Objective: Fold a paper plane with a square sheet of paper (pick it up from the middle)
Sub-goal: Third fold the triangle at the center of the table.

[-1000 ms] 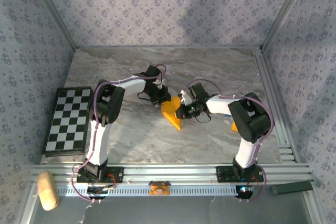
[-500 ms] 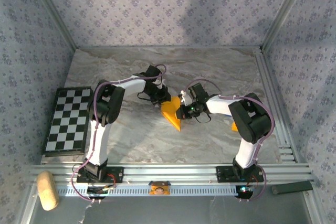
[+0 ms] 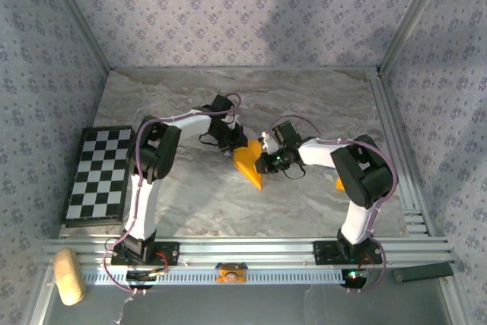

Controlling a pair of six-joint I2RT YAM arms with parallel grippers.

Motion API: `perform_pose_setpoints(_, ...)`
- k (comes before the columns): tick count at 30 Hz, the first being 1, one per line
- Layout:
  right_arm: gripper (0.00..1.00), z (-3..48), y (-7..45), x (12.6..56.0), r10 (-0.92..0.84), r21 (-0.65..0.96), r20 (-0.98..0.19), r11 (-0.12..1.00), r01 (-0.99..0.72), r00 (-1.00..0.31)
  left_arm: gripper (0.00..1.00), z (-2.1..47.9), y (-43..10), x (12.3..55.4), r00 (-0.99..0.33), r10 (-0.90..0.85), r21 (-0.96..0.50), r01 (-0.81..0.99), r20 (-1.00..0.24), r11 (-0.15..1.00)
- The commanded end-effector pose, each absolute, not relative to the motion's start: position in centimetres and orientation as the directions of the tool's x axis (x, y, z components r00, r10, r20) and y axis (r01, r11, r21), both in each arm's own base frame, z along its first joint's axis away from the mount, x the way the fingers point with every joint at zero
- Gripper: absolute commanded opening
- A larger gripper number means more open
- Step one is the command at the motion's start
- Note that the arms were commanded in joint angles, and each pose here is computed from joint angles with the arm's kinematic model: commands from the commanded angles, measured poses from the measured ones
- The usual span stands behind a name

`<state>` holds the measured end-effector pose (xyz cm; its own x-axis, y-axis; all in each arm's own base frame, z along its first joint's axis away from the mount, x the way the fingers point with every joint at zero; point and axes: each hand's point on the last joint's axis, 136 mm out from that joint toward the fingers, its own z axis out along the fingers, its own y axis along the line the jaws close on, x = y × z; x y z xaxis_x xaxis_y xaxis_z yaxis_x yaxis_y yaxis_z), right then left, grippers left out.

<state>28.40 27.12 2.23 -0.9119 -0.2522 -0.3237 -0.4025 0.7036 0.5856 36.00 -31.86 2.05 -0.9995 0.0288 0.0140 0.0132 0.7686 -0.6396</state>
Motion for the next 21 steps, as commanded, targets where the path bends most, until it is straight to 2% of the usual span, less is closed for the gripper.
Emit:
perform_pose_setpoints(1, 0.03, 1.7, 26.9, 28.2, -0.276, 0.561, -0.313, 0.718, -0.411, -0.909, 0.10, -1.2, -30.5, 33.9, -0.994, 0.036, -0.567, -0.028, 0.100, 0.823)
perform_pose_setpoints(21, 0.03, 0.6, 26.6, 27.8, -0.278, 0.549, -0.287, 0.736, -0.396, -0.916, 0.13, 0.2, -30.9, 34.9, -0.997, 0.051, -0.579, 0.005, 0.063, 0.815)
